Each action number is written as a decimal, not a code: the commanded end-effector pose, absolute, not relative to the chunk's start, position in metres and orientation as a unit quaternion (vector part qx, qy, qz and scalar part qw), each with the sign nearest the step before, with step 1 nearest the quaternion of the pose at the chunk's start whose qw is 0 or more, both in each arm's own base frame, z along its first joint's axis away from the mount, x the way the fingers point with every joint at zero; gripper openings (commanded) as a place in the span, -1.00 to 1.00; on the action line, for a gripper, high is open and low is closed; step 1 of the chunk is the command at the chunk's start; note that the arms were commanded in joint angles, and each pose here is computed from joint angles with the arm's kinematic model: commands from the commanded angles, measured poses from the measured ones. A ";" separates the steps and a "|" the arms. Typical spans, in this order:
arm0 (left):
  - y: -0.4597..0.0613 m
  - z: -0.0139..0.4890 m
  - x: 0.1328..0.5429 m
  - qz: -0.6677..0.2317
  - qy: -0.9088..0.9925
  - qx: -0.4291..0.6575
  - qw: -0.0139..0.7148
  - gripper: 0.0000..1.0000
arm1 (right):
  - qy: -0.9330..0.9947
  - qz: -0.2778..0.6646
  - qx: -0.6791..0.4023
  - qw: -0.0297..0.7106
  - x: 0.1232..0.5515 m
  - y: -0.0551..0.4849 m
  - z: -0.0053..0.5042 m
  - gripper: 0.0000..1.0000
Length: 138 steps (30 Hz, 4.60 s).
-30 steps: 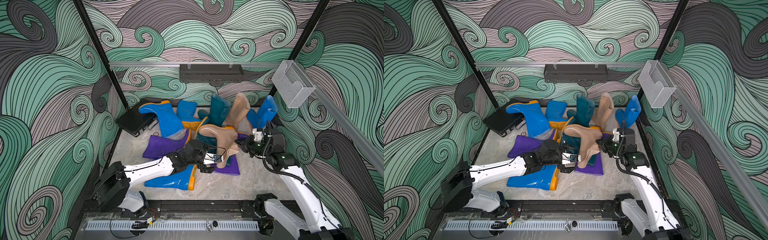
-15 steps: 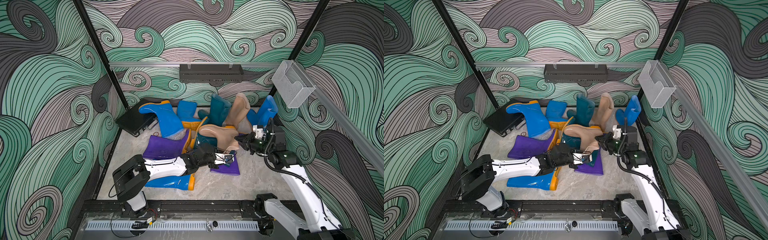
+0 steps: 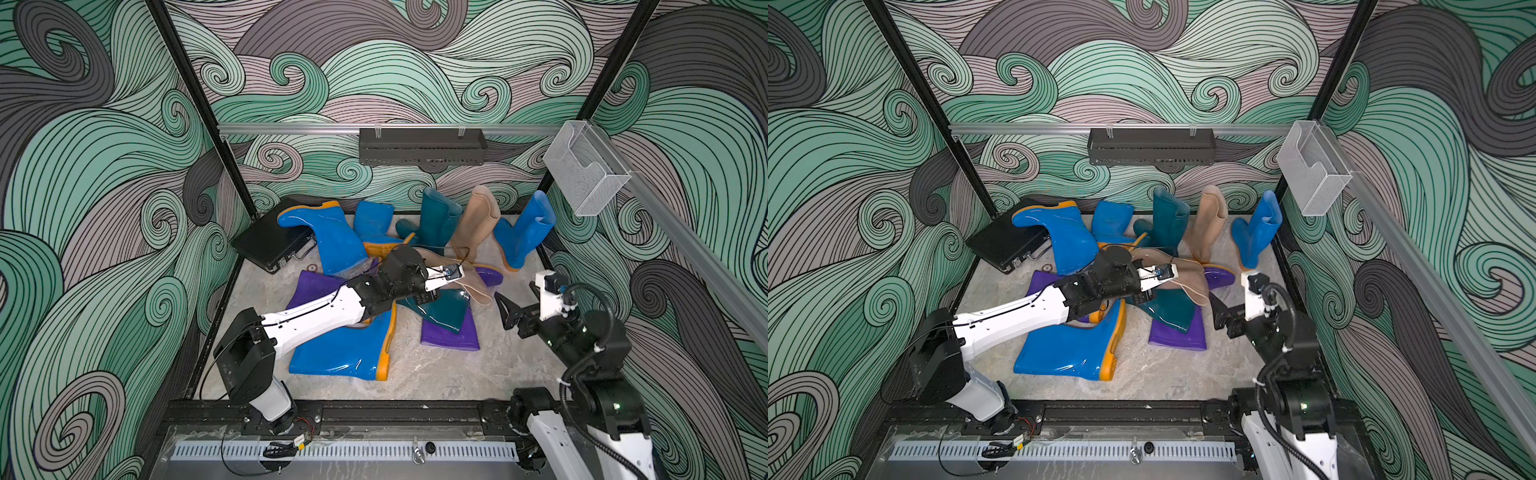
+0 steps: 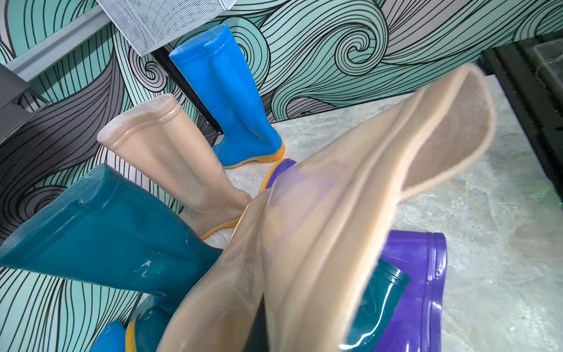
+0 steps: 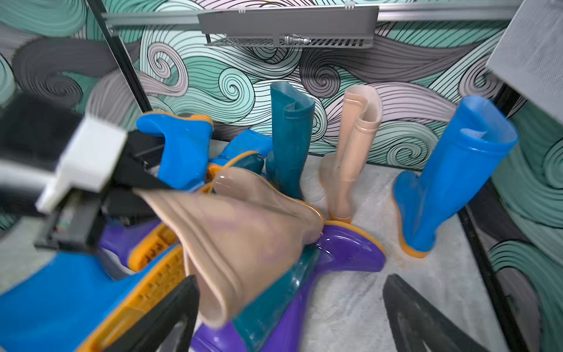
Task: Match and arrange rain boots in pairs
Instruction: Pick up the rain boot from the rain pile shoes, then adjust the rain boot at the corner of the board.
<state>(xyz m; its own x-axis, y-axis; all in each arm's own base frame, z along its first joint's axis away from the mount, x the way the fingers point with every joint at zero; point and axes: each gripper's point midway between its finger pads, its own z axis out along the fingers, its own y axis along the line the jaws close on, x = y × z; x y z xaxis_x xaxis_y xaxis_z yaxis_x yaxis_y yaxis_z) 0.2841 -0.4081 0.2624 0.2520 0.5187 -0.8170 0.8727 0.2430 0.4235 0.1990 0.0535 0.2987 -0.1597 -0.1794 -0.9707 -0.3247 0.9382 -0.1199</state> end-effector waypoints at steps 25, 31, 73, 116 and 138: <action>-0.418 0.373 0.243 -0.323 0.483 0.638 0.506 -1.00 | 0.681 0.181 -0.407 0.581 0.231 0.132 0.240 0.87; -0.422 0.372 0.241 -0.337 0.487 0.640 0.490 -1.00 | 0.681 0.202 -0.376 0.596 0.235 0.132 0.241 0.44; -0.485 0.370 0.279 -0.328 0.610 0.439 0.572 0.97 | 0.721 0.142 0.026 0.677 0.301 0.060 0.279 -1.00; -0.433 0.373 0.306 -0.395 0.654 0.320 0.560 -1.00 | 0.759 0.007 -0.060 0.648 0.264 0.050 0.317 0.63; -0.429 0.365 0.285 -0.421 0.641 0.344 0.542 -1.00 | 0.800 0.064 0.027 0.596 0.491 0.027 0.234 0.69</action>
